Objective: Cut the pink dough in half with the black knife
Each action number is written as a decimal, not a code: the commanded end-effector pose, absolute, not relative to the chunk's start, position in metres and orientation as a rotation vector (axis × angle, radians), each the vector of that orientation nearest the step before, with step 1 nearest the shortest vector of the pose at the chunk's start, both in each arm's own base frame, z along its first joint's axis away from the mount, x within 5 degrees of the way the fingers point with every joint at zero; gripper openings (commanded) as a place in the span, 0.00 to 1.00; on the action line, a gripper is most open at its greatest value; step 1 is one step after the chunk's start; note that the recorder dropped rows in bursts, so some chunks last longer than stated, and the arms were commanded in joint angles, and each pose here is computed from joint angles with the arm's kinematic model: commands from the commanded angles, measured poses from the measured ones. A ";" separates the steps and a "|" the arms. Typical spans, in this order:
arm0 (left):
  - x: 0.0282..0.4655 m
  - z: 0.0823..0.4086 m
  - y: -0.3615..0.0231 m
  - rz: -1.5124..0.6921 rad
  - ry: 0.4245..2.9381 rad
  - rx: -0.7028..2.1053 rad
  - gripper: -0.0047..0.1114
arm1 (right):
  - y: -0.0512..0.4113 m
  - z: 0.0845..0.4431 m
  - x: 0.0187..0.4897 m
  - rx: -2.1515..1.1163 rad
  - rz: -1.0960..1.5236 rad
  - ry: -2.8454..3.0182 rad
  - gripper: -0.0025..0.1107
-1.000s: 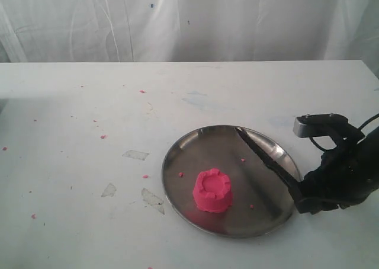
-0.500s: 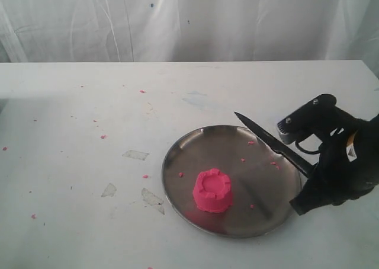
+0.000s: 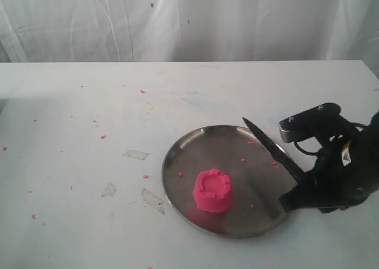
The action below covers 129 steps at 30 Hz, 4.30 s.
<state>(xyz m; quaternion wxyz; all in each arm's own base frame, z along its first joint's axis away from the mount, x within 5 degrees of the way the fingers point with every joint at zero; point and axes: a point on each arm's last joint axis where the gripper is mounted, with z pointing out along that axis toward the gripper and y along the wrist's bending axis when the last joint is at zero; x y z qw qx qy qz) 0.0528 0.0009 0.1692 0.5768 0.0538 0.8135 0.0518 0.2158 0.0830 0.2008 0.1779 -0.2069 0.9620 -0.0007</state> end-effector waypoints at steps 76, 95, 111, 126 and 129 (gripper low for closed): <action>0.053 0.169 0.001 0.114 1.899 0.119 0.04 | 0.048 0.122 0.248 -0.452 1.132 3.051 0.37; 0.053 0.169 0.001 0.114 1.899 0.119 0.04 | 0.054 0.132 0.252 -0.503 1.215 2.912 0.02; 0.053 0.169 0.001 0.114 1.899 0.119 0.04 | 0.047 0.187 0.258 -0.352 0.872 2.710 0.02; 0.055 0.218 0.012 -0.969 1.069 -0.957 0.04 | 0.051 0.303 0.201 -0.450 0.703 2.214 0.02; 0.043 0.264 0.011 -0.952 0.897 -0.730 0.04 | 0.049 0.310 0.194 -0.422 0.646 2.160 0.02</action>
